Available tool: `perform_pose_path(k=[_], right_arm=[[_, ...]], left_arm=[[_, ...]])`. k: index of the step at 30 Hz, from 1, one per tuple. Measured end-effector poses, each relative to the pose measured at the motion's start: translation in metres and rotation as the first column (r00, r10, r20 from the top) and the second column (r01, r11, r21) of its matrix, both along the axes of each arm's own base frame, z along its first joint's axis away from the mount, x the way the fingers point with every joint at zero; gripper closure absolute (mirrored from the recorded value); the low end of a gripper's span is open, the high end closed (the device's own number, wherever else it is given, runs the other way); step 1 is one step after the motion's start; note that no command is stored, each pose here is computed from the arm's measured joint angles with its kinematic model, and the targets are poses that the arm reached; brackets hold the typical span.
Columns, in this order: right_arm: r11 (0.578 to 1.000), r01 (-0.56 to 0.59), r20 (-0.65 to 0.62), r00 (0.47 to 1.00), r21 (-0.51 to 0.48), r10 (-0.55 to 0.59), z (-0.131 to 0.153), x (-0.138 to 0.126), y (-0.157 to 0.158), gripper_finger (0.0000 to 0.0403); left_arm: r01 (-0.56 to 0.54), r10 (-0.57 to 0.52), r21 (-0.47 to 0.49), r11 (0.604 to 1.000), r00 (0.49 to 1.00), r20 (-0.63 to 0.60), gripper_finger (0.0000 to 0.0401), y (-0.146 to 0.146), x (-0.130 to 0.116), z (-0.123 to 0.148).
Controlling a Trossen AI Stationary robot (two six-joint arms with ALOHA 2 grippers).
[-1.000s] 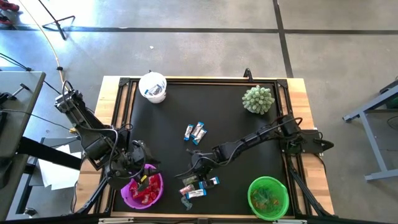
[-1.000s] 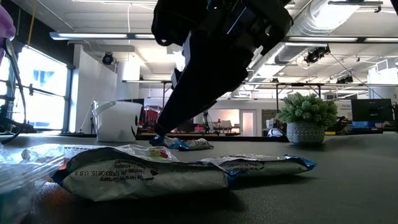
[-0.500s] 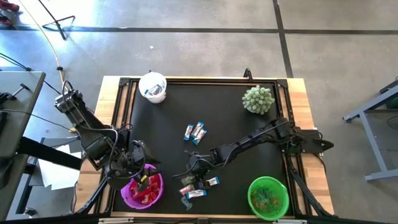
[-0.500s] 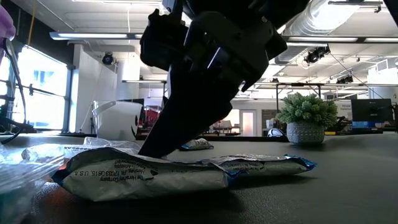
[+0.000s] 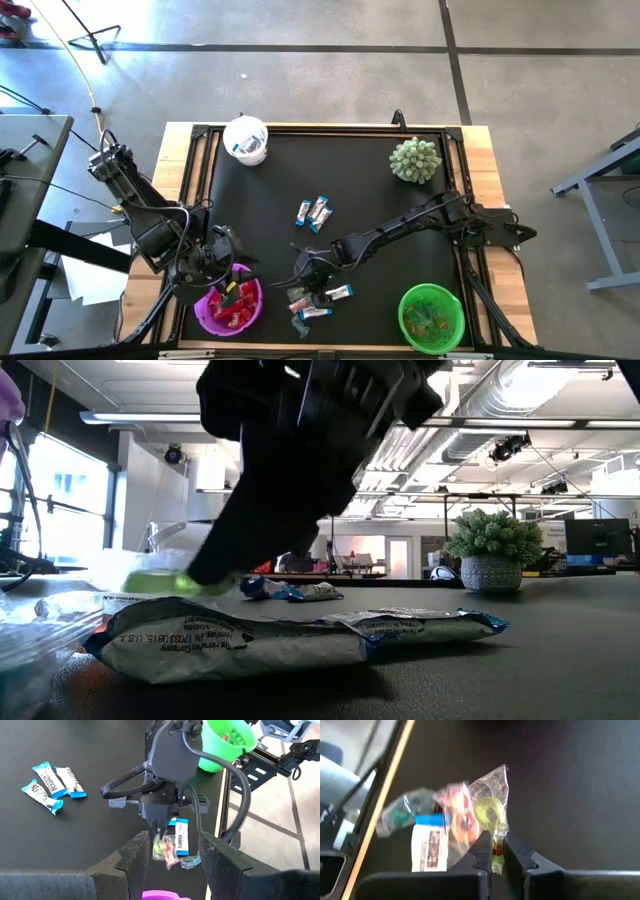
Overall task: Sort candy
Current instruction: Put the green gummy into the green bucket
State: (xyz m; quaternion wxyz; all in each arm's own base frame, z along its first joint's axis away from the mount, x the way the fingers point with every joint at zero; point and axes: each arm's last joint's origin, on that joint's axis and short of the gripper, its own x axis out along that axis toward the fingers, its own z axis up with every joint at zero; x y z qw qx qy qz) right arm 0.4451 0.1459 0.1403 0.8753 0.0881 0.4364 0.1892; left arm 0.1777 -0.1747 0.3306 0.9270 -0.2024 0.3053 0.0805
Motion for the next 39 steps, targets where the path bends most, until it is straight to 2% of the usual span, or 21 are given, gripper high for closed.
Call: perform_pose_path(k=[5, 11, 16, 20, 25, 31, 34, 39], right_arm=[[0.995, -0.047, -0.154, 0.988, -0.084, 0.034, 0.024, -0.001, 0.0, 0.0383], [0.979, -0.108, -0.366, 0.93, -0.174, 0.038, 0.071, -0.013, -0.005, 0.0394], [0.962, -0.127, -0.462, 0.887, -0.242, 0.001, 0.105, -0.025, -0.007, 0.0394], [0.959, -0.129, -0.529, 0.848, -0.252, -0.024, 0.122, -0.035, -0.008, 0.0394], [0.956, -0.133, -0.63, 0.774, -0.262, -0.065, 0.134, -0.053, 0.0, 0.0394], [0.977, -0.143, -0.653, 0.757, -0.158, 0.005, 0.145, -0.07, 0.03, 0.0394], [0.979, -0.148, -0.668, 0.744, -0.138, 0.019, 0.147, -0.08, 0.047, 0.0394], [0.975, -0.182, -0.659, 0.75, -0.129, 0.053, 0.159, -0.103, 0.074, 0.0394]], left_arm=[[-0.005, 0.005, -0.007, 1.0, 1.0, 0.0, 0.0243, 0.0, 0.0, 0.0], [-0.005, 0.006, -0.007, 1.0, 1.0, 0.0, 0.0243, 0.0, 0.0, 0.0], [-0.005, 0.006, -0.008, 1.0, 1.0, 0.001, 0.0243, 0.0, 0.0, 0.0], [-0.005, 0.005, -0.007, 1.0, 1.0, 0.001, 0.0243, 0.0, 0.0, 0.0], [-0.005, 0.005, -0.007, 1.0, 1.0, 0.001, 0.0243, 0.0, 0.0, 0.0], [-0.004, 0.004, -0.004, 1.0, 1.0, -0.001, 0.0243, 0.0, 0.0, 0.0], [-0.004, 0.004, -0.005, 1.0, 1.0, 0.0, 0.0243, 0.0, 0.0, 0.0], [-0.013, 0.013, 0.0, 1.0, 1.0, 0.003, 0.0243, 0.001, 0.001, 0.0]])
